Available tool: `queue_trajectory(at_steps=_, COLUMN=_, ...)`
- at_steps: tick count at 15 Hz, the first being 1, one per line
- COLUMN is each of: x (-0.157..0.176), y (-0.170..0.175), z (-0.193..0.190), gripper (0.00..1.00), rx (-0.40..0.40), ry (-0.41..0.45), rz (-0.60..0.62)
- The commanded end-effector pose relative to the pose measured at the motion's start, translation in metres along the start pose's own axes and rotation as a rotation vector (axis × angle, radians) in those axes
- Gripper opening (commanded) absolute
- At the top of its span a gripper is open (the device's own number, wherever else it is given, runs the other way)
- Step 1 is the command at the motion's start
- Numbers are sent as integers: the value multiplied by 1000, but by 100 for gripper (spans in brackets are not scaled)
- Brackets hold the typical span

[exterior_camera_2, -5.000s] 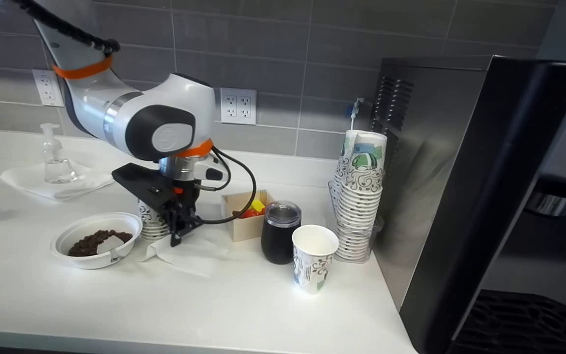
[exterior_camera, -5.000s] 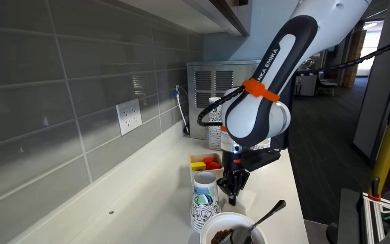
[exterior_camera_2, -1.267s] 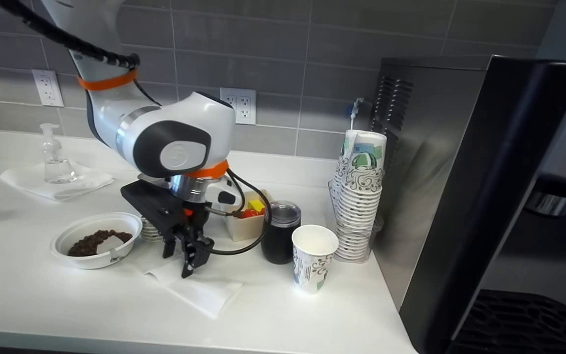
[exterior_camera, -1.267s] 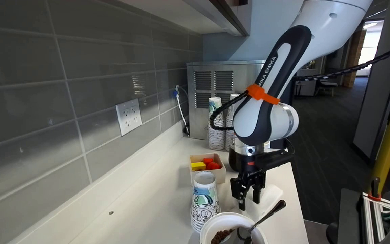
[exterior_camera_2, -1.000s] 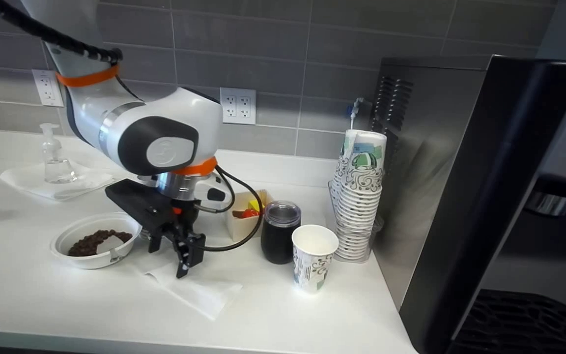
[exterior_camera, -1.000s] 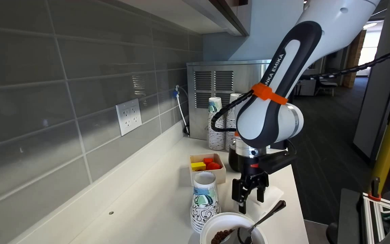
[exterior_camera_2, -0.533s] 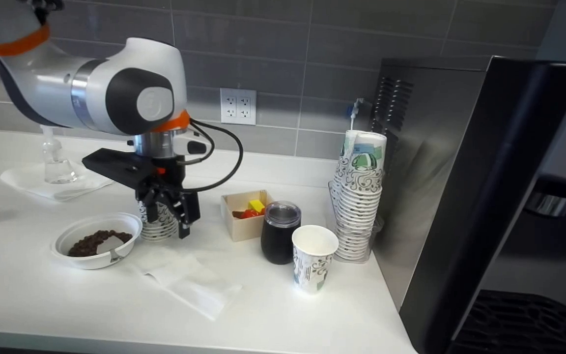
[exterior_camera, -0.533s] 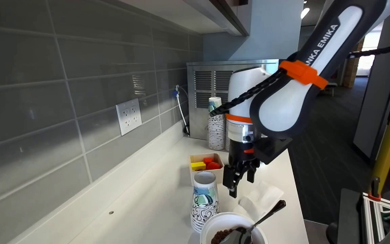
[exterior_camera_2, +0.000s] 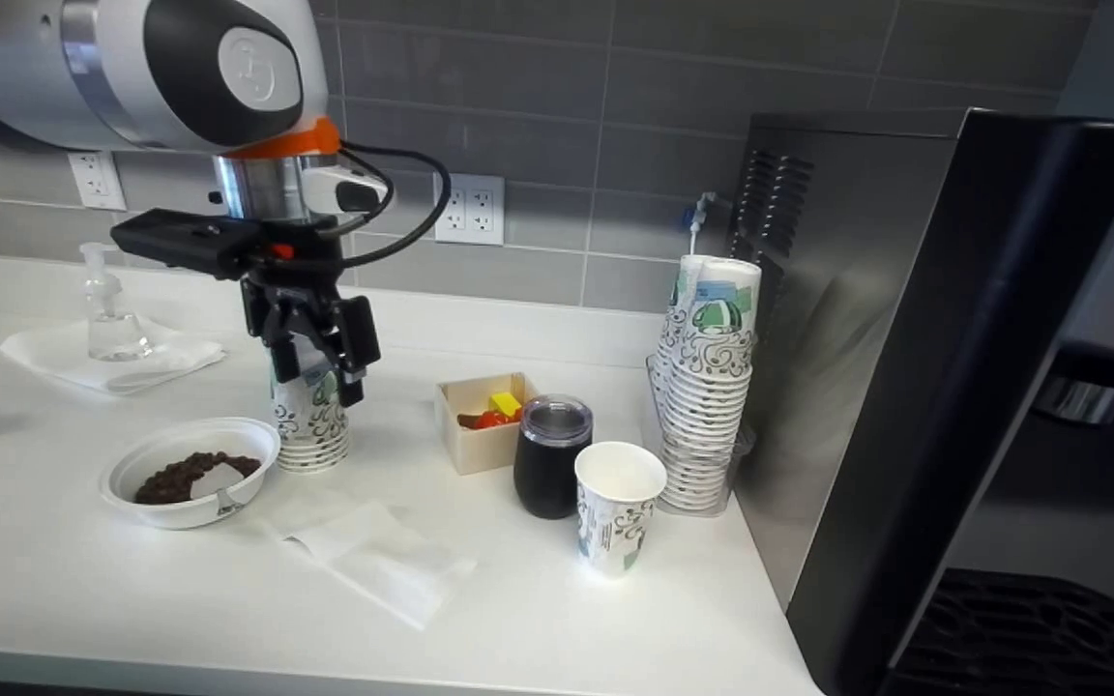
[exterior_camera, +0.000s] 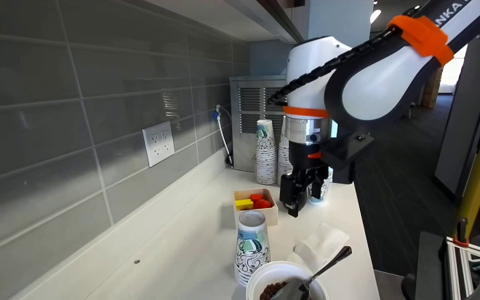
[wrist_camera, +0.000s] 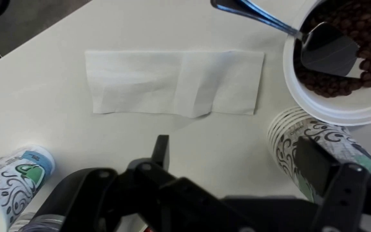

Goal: Clean the table

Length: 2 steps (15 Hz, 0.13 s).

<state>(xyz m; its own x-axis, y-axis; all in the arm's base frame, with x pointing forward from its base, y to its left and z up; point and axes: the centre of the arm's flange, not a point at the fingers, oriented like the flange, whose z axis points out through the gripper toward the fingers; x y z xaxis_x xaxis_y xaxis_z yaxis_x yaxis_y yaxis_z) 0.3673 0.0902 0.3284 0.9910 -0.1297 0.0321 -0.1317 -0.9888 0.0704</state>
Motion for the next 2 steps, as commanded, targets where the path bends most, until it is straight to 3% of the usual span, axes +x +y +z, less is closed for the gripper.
queue_trajectory(at_steps=1, x=-41, y=25, z=-12, gripper=100, rx=0, ry=1, rz=8)
queue_trajectory(at_steps=2, x=-41, y=26, z=-13, gripper=100, rx=1, ry=-3, rz=5)
